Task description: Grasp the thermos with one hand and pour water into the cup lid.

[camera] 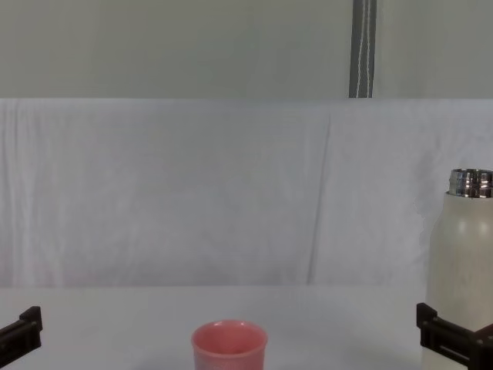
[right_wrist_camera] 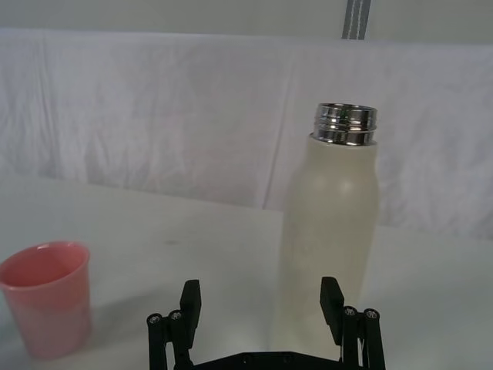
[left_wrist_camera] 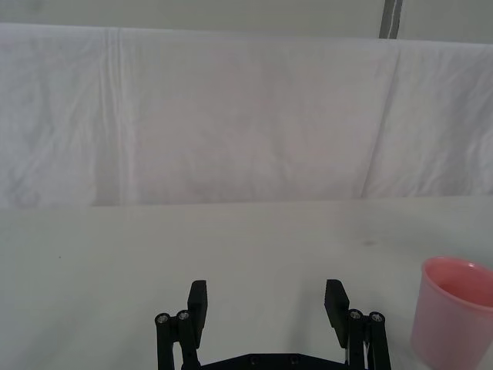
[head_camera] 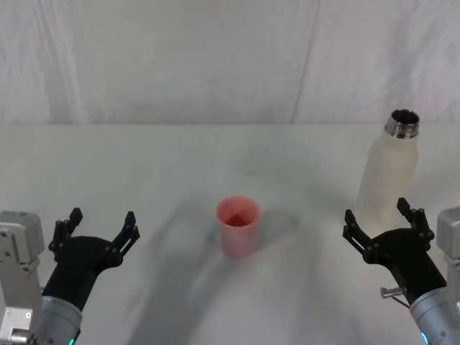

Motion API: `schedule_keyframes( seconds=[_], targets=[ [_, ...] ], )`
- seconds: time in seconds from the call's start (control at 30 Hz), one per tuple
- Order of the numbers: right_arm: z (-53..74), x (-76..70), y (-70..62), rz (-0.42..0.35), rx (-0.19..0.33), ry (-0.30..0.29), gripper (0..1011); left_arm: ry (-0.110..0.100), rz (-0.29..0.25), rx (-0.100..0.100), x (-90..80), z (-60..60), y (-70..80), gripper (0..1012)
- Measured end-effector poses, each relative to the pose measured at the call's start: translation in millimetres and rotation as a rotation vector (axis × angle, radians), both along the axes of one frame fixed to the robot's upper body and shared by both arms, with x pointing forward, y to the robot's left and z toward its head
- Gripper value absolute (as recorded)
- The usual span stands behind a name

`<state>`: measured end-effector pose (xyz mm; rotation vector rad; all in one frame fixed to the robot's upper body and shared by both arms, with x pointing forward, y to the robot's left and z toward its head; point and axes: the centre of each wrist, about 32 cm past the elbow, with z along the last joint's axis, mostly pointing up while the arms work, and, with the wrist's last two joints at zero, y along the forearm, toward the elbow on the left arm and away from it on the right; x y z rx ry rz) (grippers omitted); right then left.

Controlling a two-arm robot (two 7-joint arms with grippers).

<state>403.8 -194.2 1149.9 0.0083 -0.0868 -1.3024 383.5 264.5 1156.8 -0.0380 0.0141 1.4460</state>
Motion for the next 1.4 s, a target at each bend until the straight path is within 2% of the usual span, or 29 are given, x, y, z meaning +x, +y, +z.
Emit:
schedule_keyframes(
  seconds=[0.23,0.63,1.0,1.4],
  targets=[
    [1.2,7.0,-5.5,-0.013,0.037,0.013,1000,0.000,0.000,0.000,0.0,0.0,0.0,1001],
    [0.9,6.2,-4.8,-0.009,0.034,0.013,1000,0.000,0.000,0.000,0.0,0.0,0.0,1001],
    [-2.3,14.5,-6.1,-0.016,0.047,0.011,1000,0.000,0.000,0.000,0.0,0.0,0.0,1001],
    [-2.5,13.9,-6.0,-0.016,0.046,0.012,1000,0.000,0.000,0.000,0.0,0.0,0.0,1001]
  ],
)
